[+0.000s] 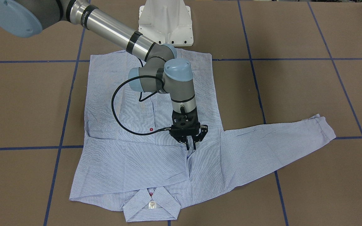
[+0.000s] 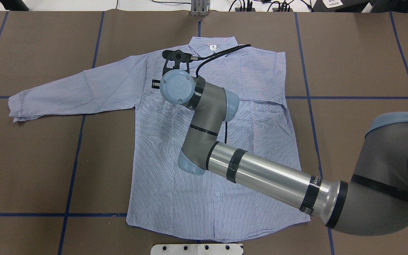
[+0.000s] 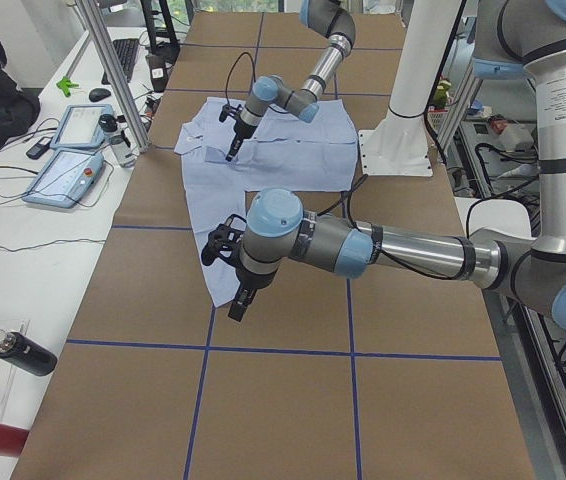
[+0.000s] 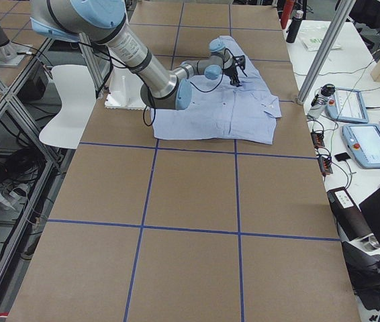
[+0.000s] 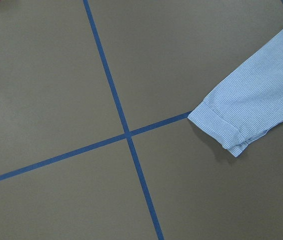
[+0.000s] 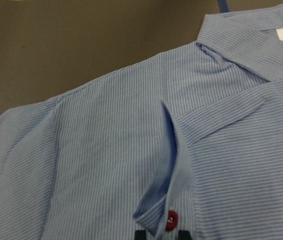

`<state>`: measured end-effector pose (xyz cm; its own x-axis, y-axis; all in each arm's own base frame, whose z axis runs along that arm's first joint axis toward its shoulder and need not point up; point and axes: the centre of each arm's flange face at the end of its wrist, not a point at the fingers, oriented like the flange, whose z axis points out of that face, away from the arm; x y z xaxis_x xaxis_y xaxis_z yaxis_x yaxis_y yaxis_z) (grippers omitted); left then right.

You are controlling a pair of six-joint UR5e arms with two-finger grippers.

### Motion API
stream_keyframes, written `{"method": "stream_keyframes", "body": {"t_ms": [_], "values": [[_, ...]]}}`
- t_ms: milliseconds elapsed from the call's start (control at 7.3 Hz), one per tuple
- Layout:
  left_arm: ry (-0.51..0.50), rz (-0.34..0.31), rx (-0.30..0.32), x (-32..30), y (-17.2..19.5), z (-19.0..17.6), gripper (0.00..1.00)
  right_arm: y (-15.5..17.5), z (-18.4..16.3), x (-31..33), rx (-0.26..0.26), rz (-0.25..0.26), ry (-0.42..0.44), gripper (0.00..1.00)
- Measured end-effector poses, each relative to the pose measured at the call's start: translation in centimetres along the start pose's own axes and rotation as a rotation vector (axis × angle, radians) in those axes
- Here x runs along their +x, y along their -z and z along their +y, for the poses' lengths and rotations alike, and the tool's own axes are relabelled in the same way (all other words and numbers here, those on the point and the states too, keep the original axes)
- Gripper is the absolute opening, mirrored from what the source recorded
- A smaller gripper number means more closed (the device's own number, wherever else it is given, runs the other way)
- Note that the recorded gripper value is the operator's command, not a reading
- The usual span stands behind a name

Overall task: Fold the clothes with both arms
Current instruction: 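Lay the sleeve down across the shirt front and release it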

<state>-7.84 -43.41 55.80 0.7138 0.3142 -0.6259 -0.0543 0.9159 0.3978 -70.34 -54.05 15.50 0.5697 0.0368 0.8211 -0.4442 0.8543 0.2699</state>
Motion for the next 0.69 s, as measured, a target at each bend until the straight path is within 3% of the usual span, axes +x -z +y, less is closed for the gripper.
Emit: {"method": "stream_keyframes", "body": {"t_ms": [411,548,685], "values": [[0.002,0.000,-0.001,-0.1,-0.1,0.0,1.00,0.8,1.5,-2.9,0.027,-0.009,0.023,0.99],[0.001,0.000,0.003,0.0,0.1,-0.3,1.00,1.0,0.7,-3.0,0.005,-0.009,0.024,0.99],[-0.002,0.008,0.008,0.2,0.1,-0.7,1.00,1.4,-1.0,-2.6,-0.048,0.013,0.038,0.99]]}}
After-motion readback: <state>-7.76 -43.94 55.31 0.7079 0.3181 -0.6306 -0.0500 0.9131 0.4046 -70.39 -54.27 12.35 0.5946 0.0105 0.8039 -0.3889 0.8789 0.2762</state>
